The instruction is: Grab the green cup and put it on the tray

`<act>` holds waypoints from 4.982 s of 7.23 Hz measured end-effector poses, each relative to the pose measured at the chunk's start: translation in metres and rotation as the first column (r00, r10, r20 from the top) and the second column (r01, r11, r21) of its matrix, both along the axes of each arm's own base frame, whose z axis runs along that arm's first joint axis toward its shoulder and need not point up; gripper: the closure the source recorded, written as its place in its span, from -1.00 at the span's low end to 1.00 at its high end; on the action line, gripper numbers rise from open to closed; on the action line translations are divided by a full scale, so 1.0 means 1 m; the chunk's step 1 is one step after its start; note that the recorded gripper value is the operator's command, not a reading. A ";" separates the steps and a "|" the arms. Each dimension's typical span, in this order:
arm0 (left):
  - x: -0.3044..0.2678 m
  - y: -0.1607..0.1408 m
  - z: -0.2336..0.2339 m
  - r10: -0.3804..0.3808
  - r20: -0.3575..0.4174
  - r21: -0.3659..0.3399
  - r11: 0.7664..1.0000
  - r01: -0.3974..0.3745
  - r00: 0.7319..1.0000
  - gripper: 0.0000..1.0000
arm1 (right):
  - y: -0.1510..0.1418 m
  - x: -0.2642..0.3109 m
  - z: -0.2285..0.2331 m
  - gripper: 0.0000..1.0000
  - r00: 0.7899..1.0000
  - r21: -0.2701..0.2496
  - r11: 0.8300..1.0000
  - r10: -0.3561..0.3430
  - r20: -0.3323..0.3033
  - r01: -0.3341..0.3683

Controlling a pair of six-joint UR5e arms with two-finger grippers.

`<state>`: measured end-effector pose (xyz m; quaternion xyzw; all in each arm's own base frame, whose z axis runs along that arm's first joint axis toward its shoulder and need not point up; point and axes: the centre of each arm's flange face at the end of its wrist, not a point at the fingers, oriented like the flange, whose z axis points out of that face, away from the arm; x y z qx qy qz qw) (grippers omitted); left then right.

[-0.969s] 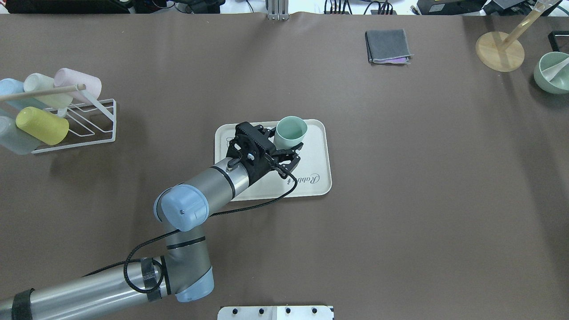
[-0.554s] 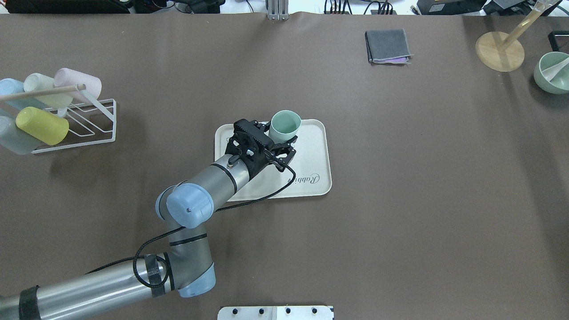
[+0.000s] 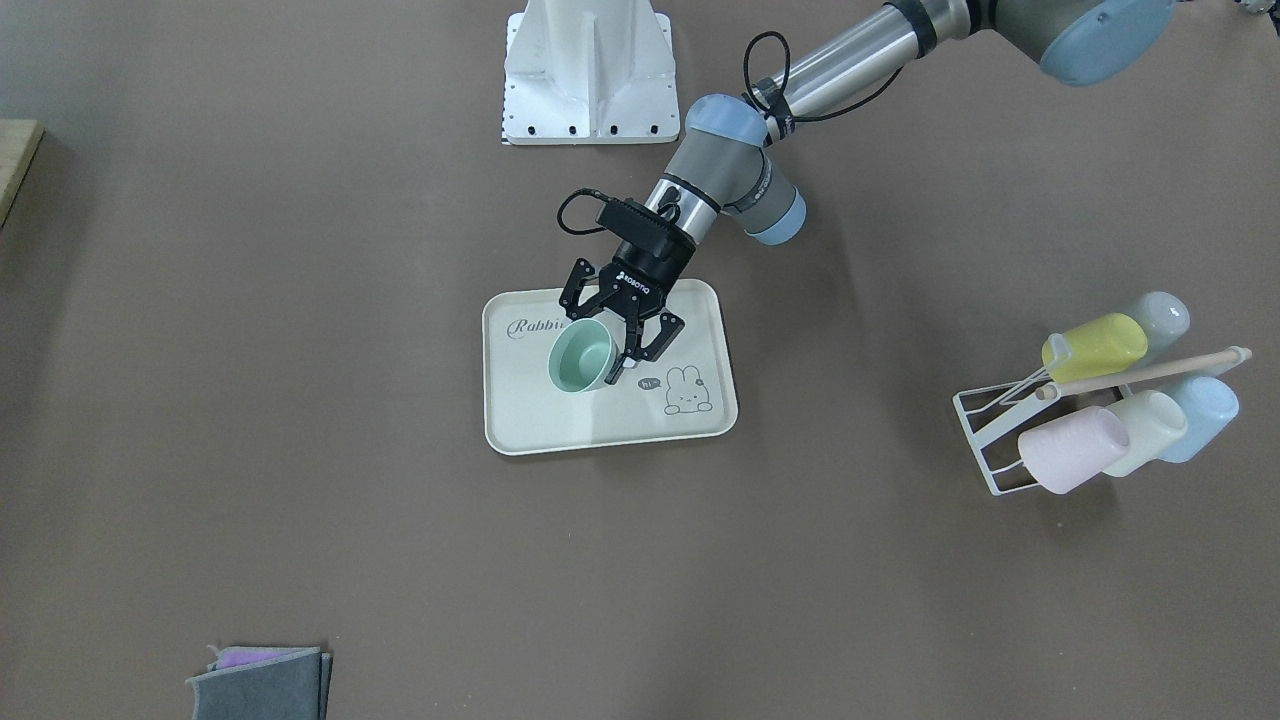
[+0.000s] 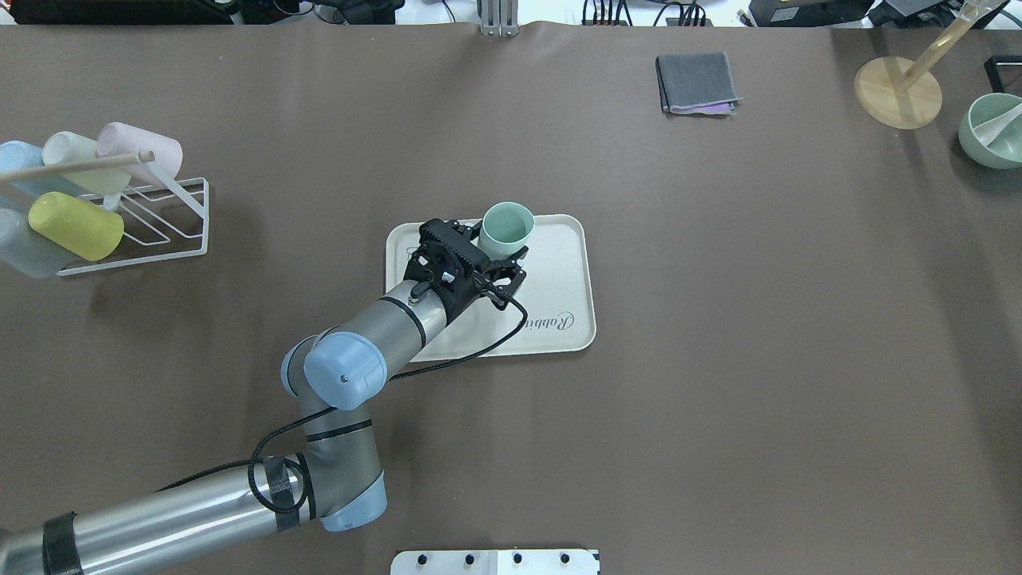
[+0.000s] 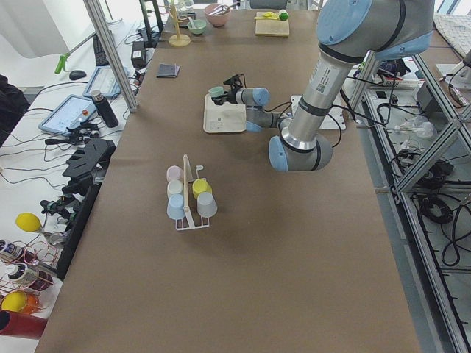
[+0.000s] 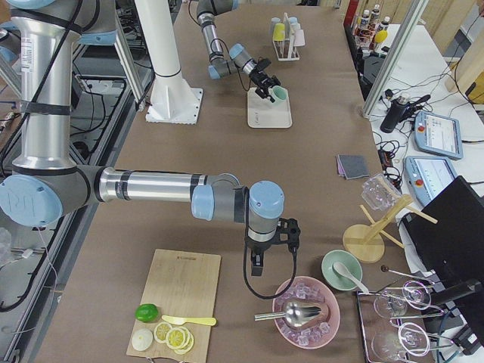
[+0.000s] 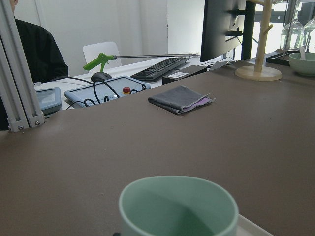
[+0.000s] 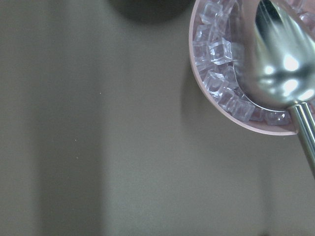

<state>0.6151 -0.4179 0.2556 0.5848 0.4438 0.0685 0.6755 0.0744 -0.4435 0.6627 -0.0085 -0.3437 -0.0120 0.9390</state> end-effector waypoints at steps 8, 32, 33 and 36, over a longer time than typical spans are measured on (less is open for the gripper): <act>-0.004 0.011 0.018 -0.008 -0.040 0.013 1.000 0.009 0.999 -0.95 | 0.001 0.000 0.001 -1.00 1.000 -0.002 1.000 0.000 -0.002 0.000; -0.483 -0.193 0.061 0.457 0.240 -0.585 0.772 -0.248 0.857 -0.96 | -0.001 0.001 -0.008 -1.00 1.000 0.025 1.000 -0.008 -0.019 0.008; -0.524 -0.195 0.088 0.459 0.247 -0.626 0.748 -0.221 0.854 -0.96 | -0.001 0.001 -0.009 -1.00 1.000 0.026 1.000 -0.008 -0.019 0.009; -0.610 -0.188 0.202 0.523 0.208 -0.787 0.591 -0.176 0.827 -0.96 | -0.001 0.000 -0.009 -1.00 1.000 0.026 1.000 -0.011 -0.017 0.011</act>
